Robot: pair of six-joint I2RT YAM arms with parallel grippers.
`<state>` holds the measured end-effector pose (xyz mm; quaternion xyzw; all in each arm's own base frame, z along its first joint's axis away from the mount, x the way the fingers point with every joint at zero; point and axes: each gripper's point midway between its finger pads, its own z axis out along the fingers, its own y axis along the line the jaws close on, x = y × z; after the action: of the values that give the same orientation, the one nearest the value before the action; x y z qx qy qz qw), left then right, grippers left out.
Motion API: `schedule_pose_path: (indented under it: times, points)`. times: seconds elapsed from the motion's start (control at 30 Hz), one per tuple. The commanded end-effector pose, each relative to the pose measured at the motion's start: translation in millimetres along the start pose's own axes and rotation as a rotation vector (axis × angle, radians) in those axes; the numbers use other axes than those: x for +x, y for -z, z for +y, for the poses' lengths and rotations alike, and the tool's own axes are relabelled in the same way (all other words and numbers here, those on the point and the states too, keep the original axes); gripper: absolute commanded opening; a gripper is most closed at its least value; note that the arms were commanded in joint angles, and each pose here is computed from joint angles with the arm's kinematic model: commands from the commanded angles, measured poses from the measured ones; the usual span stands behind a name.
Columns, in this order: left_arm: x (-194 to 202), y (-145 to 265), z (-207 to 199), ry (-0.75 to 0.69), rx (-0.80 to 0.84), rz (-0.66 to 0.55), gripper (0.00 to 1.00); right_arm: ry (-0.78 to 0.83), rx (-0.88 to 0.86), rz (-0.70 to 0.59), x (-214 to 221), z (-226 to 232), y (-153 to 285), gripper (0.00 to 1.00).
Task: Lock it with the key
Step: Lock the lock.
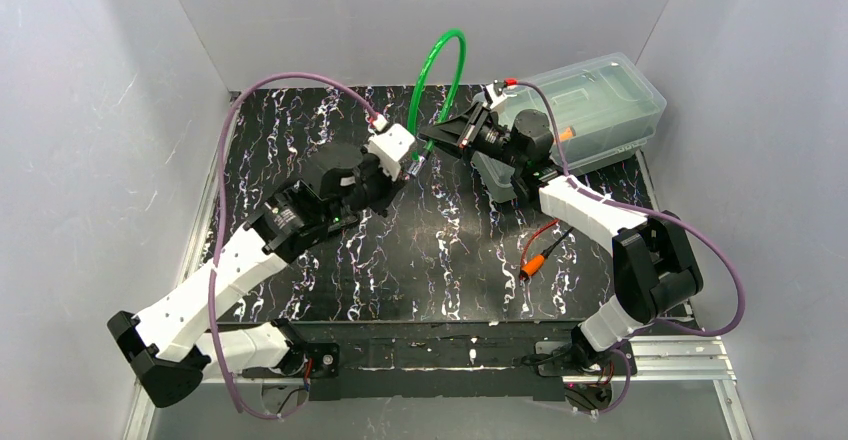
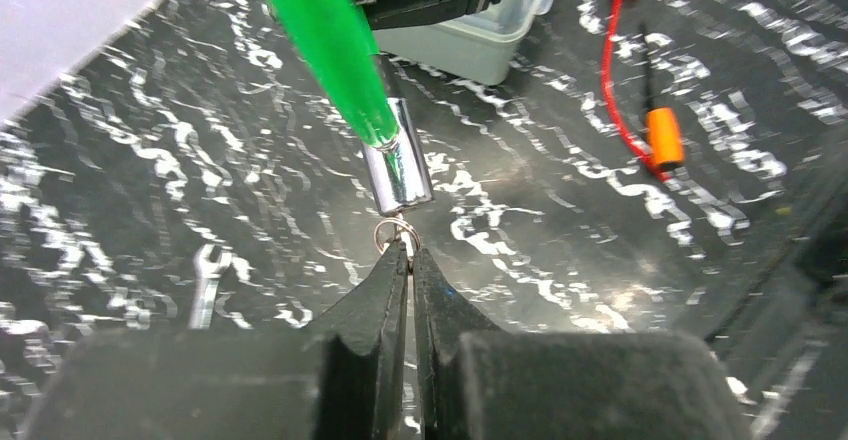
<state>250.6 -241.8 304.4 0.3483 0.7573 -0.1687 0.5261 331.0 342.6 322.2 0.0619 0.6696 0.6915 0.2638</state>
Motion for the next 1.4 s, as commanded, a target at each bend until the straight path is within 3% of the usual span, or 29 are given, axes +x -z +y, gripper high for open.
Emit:
schedule_pose_path:
  times: [0.0,0.3,0.43,0.53,0.83,1.13,1.37]
  points:
    - [-11,12,-21,0.238,0.156,-0.007,0.00,0.083,-0.170,0.016,2,56,7,0.01]
    - [-12,12,-17,0.655,0.332,0.071,0.00,0.086,-0.181,0.008,2,59,10,0.01]
    - [-22,17,-13,0.635,0.354,0.022,0.29,0.091,-0.176,0.004,0,60,11,0.01]
    - [-23,22,-5,0.588,0.304,-0.021,0.44,0.092,-0.170,0.002,0,58,12,0.01]
    - [-11,14,-12,0.619,0.341,0.026,0.57,0.094,-0.171,-0.001,-1,58,10,0.01]
    - [-1,-2,-18,0.676,0.361,0.079,0.52,0.097,-0.180,0.001,-1,58,9,0.01]
    - [-1,-2,-28,0.730,0.419,0.082,0.26,0.096,-0.200,0.004,0,60,10,0.01]
